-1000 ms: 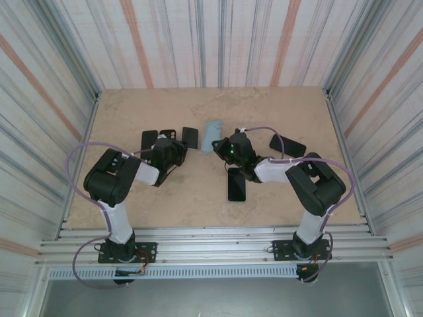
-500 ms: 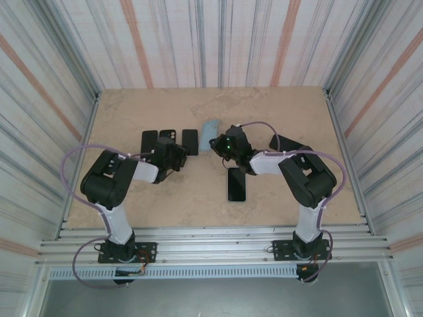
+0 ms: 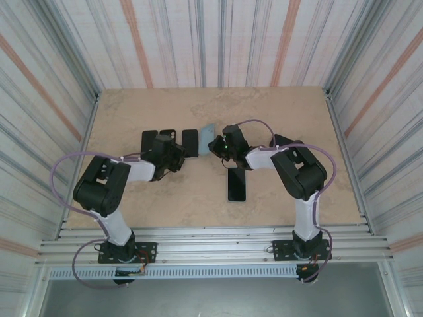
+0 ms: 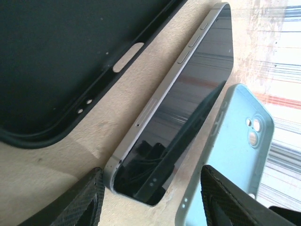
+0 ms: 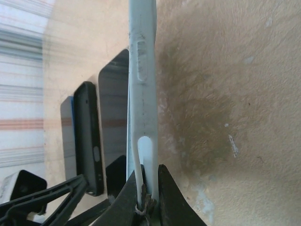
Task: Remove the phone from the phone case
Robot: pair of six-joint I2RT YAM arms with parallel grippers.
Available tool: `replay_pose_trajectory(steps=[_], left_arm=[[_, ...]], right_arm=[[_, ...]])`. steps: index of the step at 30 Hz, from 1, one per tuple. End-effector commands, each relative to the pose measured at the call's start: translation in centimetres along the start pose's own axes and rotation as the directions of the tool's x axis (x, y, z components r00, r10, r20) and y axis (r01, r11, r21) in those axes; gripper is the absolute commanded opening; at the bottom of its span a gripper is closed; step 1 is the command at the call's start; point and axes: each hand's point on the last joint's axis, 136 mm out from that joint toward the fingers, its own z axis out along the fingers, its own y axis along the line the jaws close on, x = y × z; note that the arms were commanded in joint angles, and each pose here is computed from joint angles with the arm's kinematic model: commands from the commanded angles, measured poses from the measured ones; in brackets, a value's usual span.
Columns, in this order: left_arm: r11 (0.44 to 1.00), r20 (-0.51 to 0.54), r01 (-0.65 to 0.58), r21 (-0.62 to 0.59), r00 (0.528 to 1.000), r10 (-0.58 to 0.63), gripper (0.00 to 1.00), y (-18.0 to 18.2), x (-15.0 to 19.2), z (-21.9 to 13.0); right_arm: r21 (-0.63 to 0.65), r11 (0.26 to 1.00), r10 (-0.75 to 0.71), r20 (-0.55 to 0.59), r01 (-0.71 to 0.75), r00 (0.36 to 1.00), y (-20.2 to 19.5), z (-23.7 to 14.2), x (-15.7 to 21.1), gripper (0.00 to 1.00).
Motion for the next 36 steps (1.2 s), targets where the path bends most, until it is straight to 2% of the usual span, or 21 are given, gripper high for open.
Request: replay_pose_trajectory(steps=[1,14,24,27,36], left_arm=[[0.999,0.002,-0.007,-0.046,1.000,0.007,0.58,0.9,-0.5,-0.9],[1.000,-0.007,-0.013,-0.018,1.000,0.013,0.59,0.2,-1.2,-1.7],[1.000,-0.051,-0.009,0.019,0.999,0.010,0.60,-0.9,-0.6,-1.8],[1.000,-0.062,-0.012,0.014,0.998,0.013,0.64,-0.9,-0.4,-1.7],[0.999,-0.100,-0.001,0.037,0.995,0.005,0.65,-1.3,0.2,-0.8]], right_arm=[[0.004,0.999,-0.045,-0.035,0.045,0.998,-0.1,0.7,0.2,0.03],[0.046,0.993,-0.102,-0.088,0.107,0.991,-1.7,1.7,0.6,0.07],[0.064,0.987,-0.141,-0.109,0.149,0.984,-2.0,2.4,0.2,0.11],[0.067,0.986,-0.145,-0.111,0.153,0.983,-2.0,2.7,0.1,0.12],[0.098,0.975,-0.186,-0.124,0.198,0.975,-2.3,2.1,-0.2,0.24]])
